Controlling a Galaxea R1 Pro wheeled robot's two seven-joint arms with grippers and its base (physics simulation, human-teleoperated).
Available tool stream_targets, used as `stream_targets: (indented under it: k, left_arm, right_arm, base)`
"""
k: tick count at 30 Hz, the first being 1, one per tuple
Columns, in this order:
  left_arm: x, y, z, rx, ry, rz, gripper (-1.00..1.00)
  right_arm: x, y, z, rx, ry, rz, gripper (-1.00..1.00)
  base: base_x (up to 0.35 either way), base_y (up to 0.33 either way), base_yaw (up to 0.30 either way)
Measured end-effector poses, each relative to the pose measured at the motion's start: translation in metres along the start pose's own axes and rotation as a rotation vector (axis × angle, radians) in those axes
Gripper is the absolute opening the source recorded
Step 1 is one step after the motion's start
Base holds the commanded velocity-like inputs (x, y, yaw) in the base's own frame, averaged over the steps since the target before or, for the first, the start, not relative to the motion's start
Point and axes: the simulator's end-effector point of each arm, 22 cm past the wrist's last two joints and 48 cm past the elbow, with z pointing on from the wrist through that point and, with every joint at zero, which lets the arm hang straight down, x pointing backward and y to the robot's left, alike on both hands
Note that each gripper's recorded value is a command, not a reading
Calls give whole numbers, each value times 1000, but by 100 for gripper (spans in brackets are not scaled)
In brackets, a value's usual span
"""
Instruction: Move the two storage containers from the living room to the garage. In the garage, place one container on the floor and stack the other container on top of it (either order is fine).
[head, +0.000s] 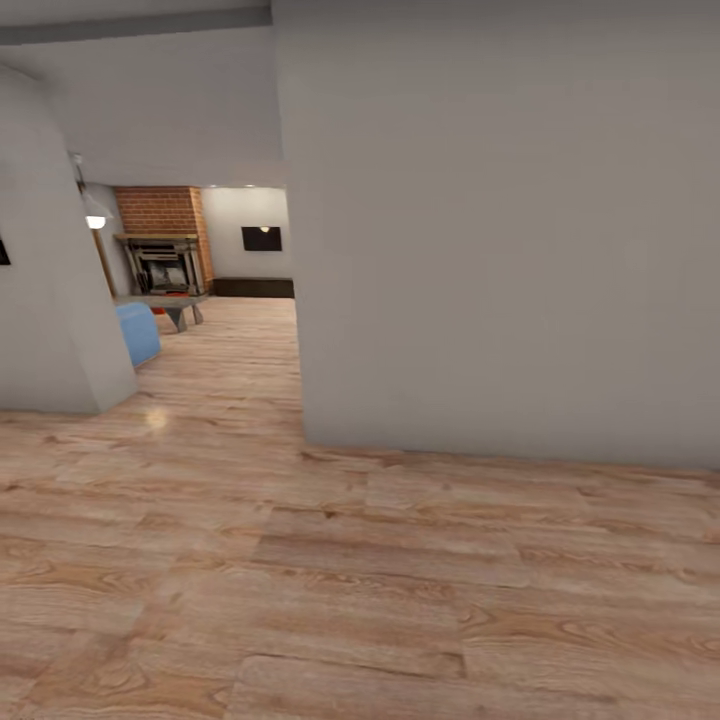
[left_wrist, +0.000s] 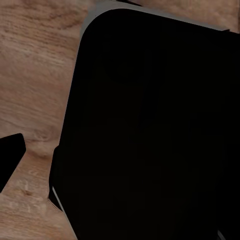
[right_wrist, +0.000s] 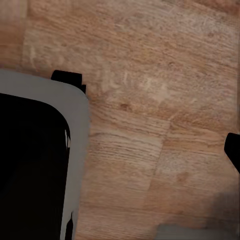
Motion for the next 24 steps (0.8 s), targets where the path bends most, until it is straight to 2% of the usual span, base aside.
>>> stream_targets:
  k: [13, 24]
  left_arm:
    - [0, 0, 0, 0, 0, 0, 100]
    - [0, 0, 0, 0, 1, 0, 100]
  right_arm:
    - [0, 0, 0, 0, 1, 0, 100]
    - [0, 0, 0, -1, -1, 0, 100]
  base:
    - [325, 0, 267]
    - [325, 0, 34]
